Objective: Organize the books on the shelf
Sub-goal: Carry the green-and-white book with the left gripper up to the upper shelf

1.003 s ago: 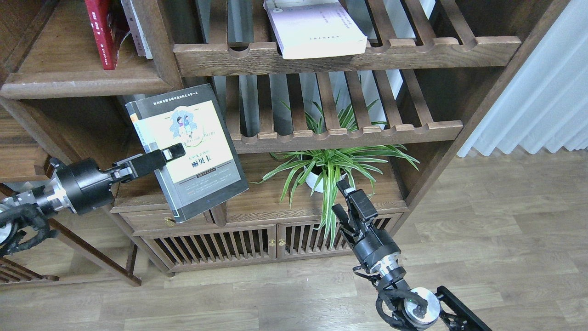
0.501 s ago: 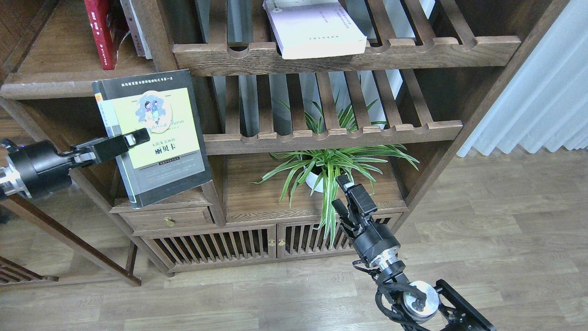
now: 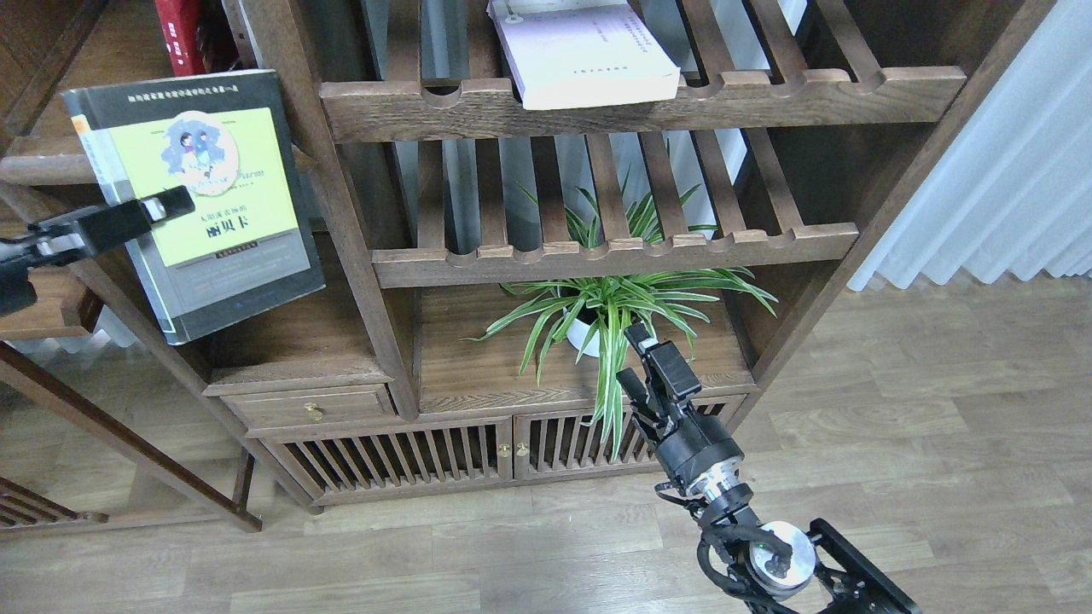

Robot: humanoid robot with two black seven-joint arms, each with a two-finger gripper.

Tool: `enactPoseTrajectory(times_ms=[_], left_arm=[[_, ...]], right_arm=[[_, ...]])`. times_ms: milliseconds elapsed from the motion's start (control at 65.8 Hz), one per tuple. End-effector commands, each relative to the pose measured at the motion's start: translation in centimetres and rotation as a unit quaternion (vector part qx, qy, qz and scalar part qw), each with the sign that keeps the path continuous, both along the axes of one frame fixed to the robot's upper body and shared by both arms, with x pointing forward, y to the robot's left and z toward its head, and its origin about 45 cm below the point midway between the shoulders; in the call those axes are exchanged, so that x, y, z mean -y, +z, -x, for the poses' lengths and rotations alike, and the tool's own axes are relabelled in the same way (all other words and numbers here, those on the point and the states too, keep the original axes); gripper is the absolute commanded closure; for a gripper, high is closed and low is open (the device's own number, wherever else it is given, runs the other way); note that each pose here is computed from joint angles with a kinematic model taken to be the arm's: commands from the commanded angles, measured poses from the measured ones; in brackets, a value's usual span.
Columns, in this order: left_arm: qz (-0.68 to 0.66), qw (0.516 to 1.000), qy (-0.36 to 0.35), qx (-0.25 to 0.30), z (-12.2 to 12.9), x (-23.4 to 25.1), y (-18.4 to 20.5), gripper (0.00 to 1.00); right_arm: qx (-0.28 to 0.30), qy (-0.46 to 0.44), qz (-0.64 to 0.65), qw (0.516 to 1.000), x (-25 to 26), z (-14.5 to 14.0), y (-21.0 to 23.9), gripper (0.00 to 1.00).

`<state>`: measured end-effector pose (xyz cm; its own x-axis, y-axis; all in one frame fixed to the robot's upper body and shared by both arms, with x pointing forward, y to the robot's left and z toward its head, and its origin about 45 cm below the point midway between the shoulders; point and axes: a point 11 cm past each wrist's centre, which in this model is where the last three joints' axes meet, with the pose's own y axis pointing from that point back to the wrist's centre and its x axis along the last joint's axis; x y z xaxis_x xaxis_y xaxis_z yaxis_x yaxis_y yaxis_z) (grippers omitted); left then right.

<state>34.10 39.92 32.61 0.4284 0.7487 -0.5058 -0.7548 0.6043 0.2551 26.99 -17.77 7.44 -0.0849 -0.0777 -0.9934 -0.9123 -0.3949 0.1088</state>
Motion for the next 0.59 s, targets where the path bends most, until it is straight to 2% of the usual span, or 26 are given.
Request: enactPoseTrajectory(times_ms=[0, 577], left_arm=[[-0.007, 1.000, 0.004, 0.009, 0.0, -0.5, 0.9, 0.92], [-0.010, 0.998, 0.041, 0.045, -0.4, -3.3, 4.6, 0.92]], right_arm=[[-0.001, 0.000, 0.000, 1.000, 0.0, 0.0, 0.0, 0.02], [0.000, 0.003, 0.000, 1.000, -0.2, 0.2, -0.1, 0.01]])
